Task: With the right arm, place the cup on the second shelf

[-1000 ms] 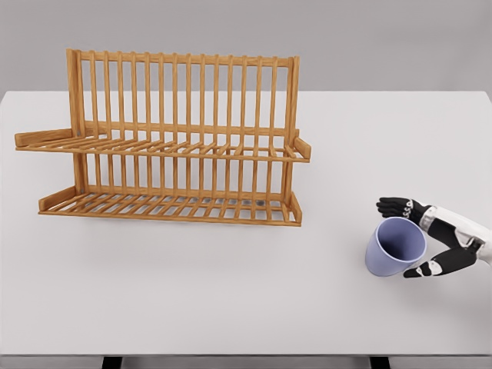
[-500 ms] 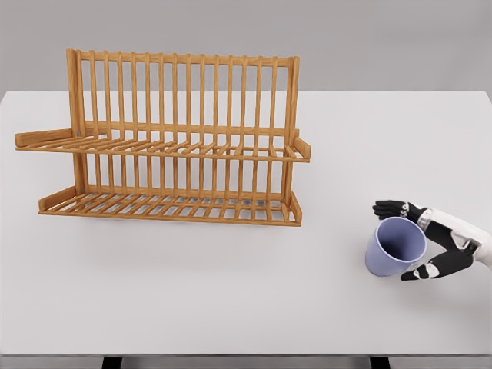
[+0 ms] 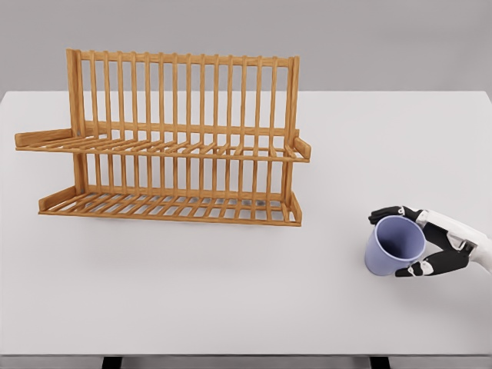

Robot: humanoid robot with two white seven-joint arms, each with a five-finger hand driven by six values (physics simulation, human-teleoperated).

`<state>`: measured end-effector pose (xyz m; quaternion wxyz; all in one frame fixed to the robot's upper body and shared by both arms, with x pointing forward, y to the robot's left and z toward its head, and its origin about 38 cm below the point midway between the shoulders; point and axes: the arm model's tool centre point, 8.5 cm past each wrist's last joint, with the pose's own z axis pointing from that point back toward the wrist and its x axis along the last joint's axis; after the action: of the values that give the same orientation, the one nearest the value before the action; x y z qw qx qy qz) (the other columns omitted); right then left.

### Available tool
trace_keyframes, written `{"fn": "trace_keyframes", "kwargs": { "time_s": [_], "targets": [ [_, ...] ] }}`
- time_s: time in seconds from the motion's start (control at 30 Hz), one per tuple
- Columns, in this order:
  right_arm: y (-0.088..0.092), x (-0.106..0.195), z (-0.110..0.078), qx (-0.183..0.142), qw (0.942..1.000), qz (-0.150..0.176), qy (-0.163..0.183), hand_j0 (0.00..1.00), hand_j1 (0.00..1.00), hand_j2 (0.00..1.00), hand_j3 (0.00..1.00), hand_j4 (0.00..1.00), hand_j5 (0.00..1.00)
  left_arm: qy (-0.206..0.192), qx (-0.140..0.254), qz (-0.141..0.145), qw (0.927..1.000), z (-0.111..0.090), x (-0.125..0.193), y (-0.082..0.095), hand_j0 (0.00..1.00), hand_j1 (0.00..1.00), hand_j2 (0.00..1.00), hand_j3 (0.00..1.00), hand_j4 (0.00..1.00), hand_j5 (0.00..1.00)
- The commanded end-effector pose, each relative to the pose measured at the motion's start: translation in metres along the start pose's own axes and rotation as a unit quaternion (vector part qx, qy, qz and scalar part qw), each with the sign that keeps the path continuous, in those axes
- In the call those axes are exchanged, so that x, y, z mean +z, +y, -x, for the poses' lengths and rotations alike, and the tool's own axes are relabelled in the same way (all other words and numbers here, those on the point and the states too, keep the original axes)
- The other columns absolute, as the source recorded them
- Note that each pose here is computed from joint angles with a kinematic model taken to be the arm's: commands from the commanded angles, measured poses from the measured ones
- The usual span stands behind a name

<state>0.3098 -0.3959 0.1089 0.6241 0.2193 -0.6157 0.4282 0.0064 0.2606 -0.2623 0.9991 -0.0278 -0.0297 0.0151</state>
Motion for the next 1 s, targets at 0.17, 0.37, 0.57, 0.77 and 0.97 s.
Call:
{"fn": "trace_keyframes", "kwargs": {
  "time_s": [0.17, 0.37, 0.57, 0.77, 0.97],
  "targets": [
    [-0.002, -0.001, -0.004, 0.000, 1.0000, 0.002, -0.006, 0.71, 0.71, 0.71, 0.71, 0.71, 0.71, 0.000, 0.000, 0.000, 1.0000, 0.001, 0.000, 0.000, 1.00, 1.00, 1.00, 1.00, 1.00, 1.00],
    [-0.013, -0.001, -0.013, 0.014, 0.9997, 0.014, -0.016, 0.68, 0.68, 0.68, 0.68, 0.68, 0.68, 0.001, 0.000, 0.000, 1.0000, 0.001, 0.000, 0.000, 1.00, 1.00, 1.00, 1.00, 1.00, 1.00],
    [-0.023, -0.003, -0.029, 0.032, 0.9986, 0.024, -0.036, 0.68, 0.68, 0.68, 0.68, 0.68, 0.68, 0.001, 0.000, 0.000, 1.0000, 0.001, 0.000, 0.000, 1.00, 1.00, 1.00, 1.00, 1.00, 1.00],
    [-0.031, -0.004, -0.037, 0.042, 0.9976, 0.032, -0.045, 0.68, 0.68, 0.68, 0.68, 0.68, 0.68, 0.000, 0.000, 0.000, 1.0000, 0.000, 0.000, 0.000, 1.00, 1.00, 1.00, 1.00, 1.00, 1.00],
    [-0.042, -0.008, -0.058, 0.063, 0.9946, 0.041, -0.072, 0.66, 0.66, 0.66, 0.66, 0.66, 0.66, 0.000, 0.000, 0.000, 1.0000, 0.001, 0.000, 0.000, 1.00, 1.00, 1.00, 1.00, 1.00, 1.00]
  ]
}}
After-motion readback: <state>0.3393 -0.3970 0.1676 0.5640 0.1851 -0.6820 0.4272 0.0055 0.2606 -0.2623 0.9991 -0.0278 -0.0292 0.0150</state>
